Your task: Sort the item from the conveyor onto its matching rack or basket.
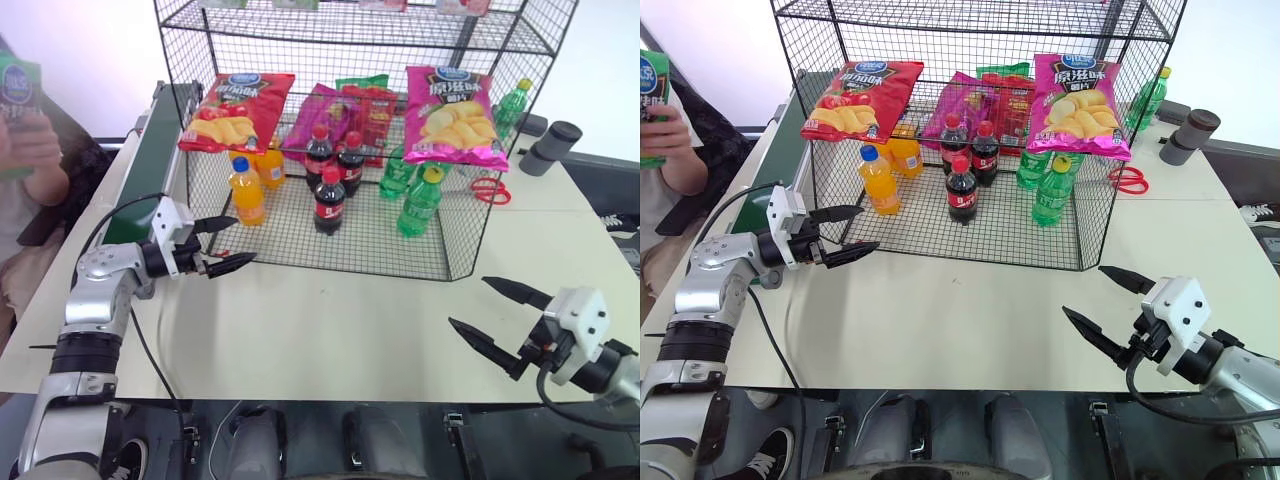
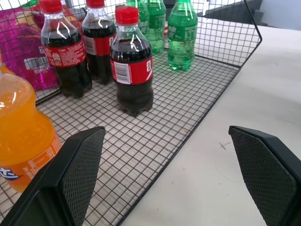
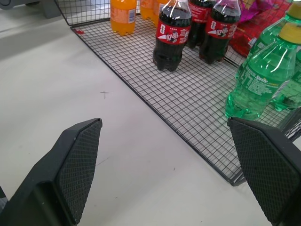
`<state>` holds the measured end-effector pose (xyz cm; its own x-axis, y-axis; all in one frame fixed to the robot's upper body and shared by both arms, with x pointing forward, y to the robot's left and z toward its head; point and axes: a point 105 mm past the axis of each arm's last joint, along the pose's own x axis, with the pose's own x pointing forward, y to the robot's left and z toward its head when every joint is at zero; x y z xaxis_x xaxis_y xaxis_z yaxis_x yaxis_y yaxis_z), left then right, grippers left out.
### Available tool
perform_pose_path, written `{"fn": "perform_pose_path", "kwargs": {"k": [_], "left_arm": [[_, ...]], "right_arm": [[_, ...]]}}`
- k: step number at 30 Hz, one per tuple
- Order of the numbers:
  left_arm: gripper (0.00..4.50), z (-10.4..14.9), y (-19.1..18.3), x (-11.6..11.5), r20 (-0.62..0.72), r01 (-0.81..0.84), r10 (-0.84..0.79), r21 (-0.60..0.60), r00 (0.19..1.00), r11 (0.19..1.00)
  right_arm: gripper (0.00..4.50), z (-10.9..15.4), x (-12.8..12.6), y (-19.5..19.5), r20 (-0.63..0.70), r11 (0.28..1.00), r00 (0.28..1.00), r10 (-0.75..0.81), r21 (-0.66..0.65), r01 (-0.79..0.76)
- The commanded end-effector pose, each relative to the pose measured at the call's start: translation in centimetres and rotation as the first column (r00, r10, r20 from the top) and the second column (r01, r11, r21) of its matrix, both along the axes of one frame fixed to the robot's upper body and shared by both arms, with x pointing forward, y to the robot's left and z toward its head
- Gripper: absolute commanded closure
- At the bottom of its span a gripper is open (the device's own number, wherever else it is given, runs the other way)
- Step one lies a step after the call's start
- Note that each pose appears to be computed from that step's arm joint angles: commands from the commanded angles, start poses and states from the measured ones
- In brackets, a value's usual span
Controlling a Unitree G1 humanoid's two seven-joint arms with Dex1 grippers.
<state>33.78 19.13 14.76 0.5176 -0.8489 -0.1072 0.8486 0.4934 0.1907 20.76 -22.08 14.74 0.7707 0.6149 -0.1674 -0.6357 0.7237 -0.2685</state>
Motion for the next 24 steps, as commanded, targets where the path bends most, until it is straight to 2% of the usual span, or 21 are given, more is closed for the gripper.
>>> {"fn": "perform_pose_path", "kwargs": {"k": [1,24], "left_arm": [[0.0,0.82,0.34,-0.29,0.023,0.002,-0.003,0.023,1.0,1.0],[0.0,1.02,0.33,-0.6,0.042,-0.009,0.009,0.014,0.999,1.0]], "right_arm": [[0.04,0.71,-0.04,0.75,0.028,1.0,0.999,0.025,0.009,-0.025],[0.04,0.43,0.19,1.31,0.025,0.999,0.999,0.045,0.014,-0.045]]}}
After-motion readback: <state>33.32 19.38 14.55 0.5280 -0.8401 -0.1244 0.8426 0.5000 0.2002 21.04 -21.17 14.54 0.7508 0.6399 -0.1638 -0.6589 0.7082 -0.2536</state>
